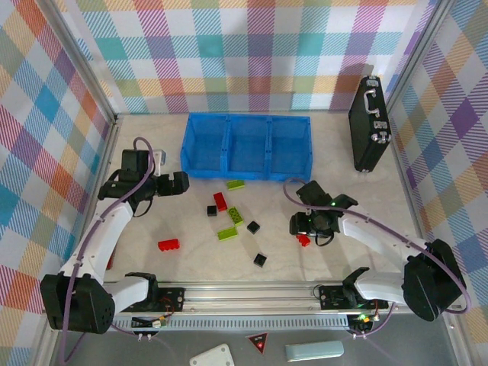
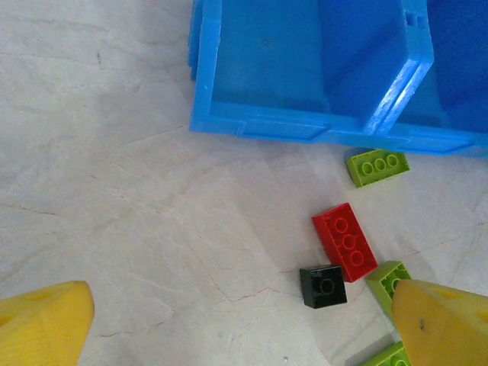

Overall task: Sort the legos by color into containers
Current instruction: Pick up the lego from the bottom-center of the table.

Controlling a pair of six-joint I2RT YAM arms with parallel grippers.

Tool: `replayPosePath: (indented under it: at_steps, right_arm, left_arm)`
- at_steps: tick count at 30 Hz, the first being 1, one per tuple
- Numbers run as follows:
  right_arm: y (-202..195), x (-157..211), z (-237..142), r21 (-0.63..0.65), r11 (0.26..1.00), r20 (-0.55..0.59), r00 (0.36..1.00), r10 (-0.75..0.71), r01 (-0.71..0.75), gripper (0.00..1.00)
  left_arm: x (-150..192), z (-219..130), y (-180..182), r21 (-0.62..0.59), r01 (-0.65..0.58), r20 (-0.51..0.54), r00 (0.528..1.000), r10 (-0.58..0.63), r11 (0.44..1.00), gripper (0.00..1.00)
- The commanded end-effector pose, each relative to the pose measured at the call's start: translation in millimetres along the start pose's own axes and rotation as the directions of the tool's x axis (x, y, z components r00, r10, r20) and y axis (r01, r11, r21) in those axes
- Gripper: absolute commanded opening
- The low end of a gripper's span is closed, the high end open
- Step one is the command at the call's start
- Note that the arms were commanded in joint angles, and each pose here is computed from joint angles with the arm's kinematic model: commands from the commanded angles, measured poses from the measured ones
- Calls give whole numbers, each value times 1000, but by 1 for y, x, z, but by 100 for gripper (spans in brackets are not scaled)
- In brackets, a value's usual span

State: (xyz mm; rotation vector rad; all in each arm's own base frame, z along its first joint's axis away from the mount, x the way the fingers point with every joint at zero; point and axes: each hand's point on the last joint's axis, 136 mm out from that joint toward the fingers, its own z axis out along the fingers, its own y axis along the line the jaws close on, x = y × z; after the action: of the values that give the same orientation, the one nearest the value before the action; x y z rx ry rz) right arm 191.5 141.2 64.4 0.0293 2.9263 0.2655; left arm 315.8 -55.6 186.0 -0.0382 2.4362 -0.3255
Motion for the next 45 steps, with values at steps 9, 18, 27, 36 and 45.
replayPosePath:
  at_steps: [9,18,27,36,45]
  right_arm:
    - [3,32,9,-34,999,-85,996,38,-41,61]
    - [18,32,4,-62,998,-94,995,-14,8,55]
    - [19,22,2,36,995,-115,989,-91,95,51]
    - [9,12,1,136,974,-129,978,-163,180,52]
    - [5,18,19,158,963,-197,963,-187,219,54]
  left_arm:
    - [4,5,2,0,-14,-20,1000,14,1000,100]
    - [7,9,2,6,-8,-38,999,8,1000,100]
    - [10,14,0,20,-2,-64,998,3,1000,100]
    - [12,17,1,14,3,-81,997,-1,1000,100]
    - [14,19,1,20,3,-90,996,-2,1000,100]
